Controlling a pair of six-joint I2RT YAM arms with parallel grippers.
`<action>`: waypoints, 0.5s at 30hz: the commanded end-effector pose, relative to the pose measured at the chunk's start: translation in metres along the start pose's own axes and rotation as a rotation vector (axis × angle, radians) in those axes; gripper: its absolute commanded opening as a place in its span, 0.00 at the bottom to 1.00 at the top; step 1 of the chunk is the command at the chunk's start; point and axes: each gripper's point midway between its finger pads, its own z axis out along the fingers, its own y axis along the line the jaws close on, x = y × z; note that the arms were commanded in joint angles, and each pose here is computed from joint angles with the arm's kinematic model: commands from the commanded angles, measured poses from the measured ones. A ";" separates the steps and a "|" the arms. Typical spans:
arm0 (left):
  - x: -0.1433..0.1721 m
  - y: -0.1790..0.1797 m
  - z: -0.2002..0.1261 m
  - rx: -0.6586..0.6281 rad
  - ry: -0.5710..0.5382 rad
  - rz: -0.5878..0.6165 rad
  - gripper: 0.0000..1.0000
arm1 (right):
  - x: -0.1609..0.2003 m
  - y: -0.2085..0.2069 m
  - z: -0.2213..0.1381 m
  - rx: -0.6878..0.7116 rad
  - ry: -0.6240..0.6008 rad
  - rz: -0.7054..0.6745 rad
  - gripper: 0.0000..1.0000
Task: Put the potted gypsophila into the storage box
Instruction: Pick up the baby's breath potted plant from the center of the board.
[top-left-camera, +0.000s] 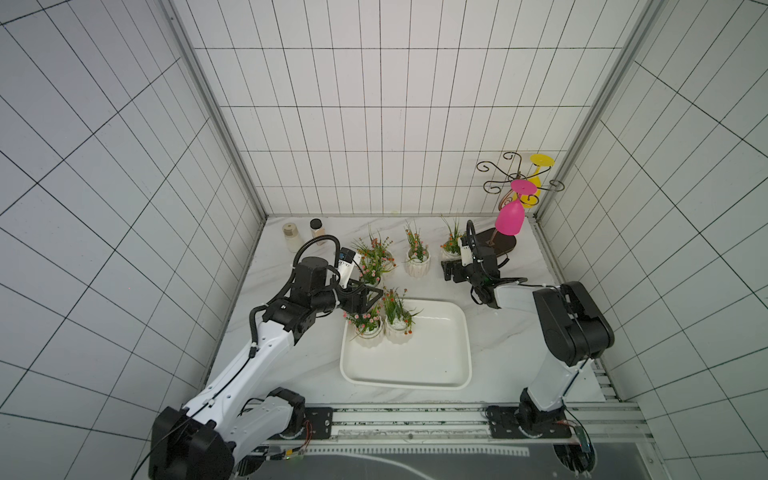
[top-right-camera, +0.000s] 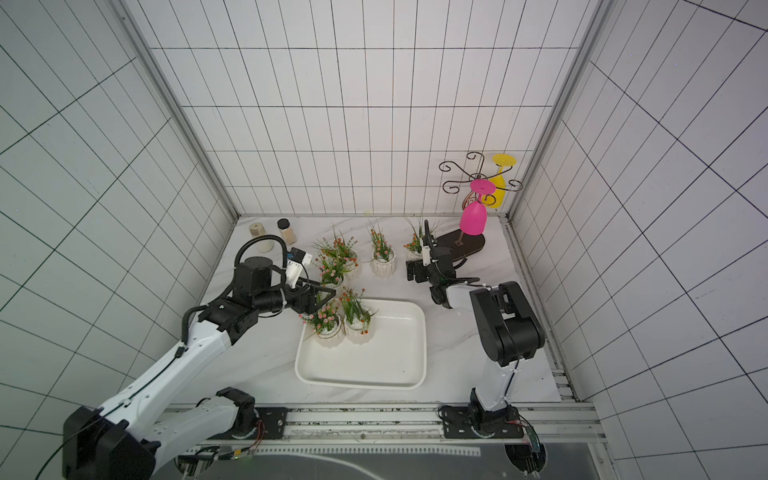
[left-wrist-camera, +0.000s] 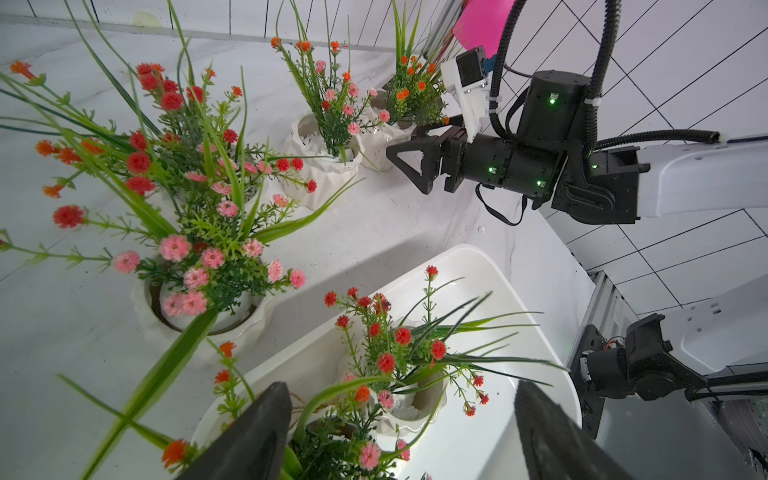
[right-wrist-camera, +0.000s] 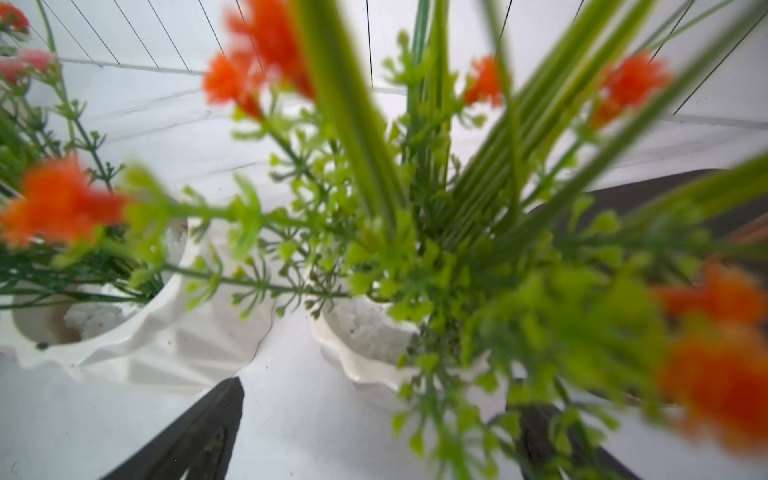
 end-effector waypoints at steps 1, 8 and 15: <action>-0.001 0.001 0.001 0.004 -0.006 0.011 0.84 | -0.046 -0.002 0.011 -0.009 -0.110 -0.012 0.99; -0.001 0.002 0.001 0.001 -0.006 0.010 0.84 | -0.053 -0.003 0.024 -0.010 -0.128 -0.010 0.99; 0.000 0.003 0.001 0.000 -0.005 0.008 0.84 | -0.058 -0.007 0.030 -0.002 -0.152 -0.009 0.99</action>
